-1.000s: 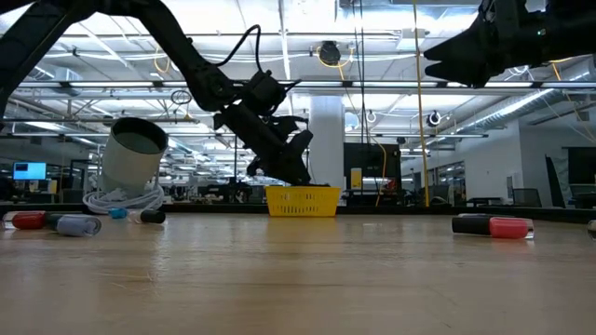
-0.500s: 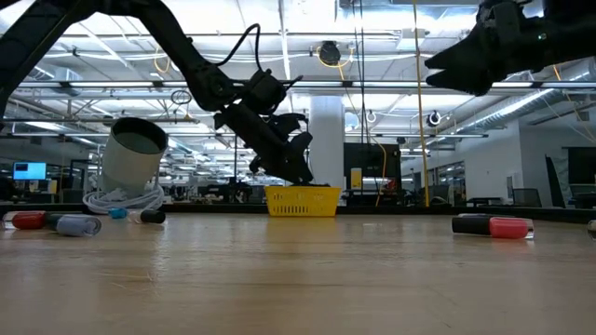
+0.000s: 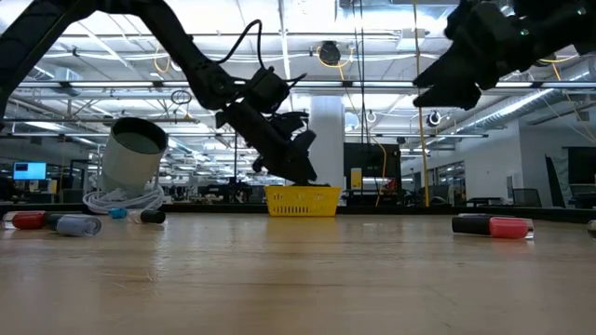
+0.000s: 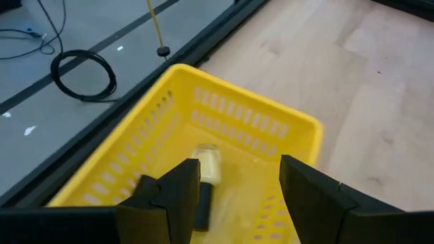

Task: Pick & Place Nail Polish
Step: Put the right purple nail polish bottle into the yellow bin

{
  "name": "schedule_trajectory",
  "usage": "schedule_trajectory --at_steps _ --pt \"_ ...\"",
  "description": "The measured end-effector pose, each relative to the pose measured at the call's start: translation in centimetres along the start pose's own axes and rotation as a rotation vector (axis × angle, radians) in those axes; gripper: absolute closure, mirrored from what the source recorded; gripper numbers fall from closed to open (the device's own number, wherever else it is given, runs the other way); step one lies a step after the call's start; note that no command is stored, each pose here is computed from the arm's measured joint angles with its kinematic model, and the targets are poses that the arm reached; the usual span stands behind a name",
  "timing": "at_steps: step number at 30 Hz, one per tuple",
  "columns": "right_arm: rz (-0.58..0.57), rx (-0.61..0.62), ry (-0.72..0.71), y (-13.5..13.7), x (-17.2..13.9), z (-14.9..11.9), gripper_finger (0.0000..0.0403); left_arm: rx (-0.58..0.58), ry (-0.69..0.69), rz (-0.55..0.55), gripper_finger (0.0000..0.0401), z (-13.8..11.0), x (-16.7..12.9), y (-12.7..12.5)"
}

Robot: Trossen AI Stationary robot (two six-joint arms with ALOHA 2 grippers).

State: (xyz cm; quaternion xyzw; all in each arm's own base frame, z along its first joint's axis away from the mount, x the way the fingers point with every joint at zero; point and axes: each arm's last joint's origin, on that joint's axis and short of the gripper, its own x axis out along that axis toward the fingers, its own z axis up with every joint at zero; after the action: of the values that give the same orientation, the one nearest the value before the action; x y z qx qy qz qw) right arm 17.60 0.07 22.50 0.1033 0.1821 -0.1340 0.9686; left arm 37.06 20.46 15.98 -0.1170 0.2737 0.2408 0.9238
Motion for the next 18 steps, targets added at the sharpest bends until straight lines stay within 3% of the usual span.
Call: schedule_trajectory --at_steps 10,18 --pt "-0.241 0.095 0.658 4.0 3.6 -2.9 0.0139 0.045 -0.039 0.05 0.0201 0.2 0.0 -1.2" --pt "-0.277 0.147 0.833 4.8 5.2 -5.0 0.0157 0.056 -0.059 0.054 0.0201 0.3 0.0 -1.9"
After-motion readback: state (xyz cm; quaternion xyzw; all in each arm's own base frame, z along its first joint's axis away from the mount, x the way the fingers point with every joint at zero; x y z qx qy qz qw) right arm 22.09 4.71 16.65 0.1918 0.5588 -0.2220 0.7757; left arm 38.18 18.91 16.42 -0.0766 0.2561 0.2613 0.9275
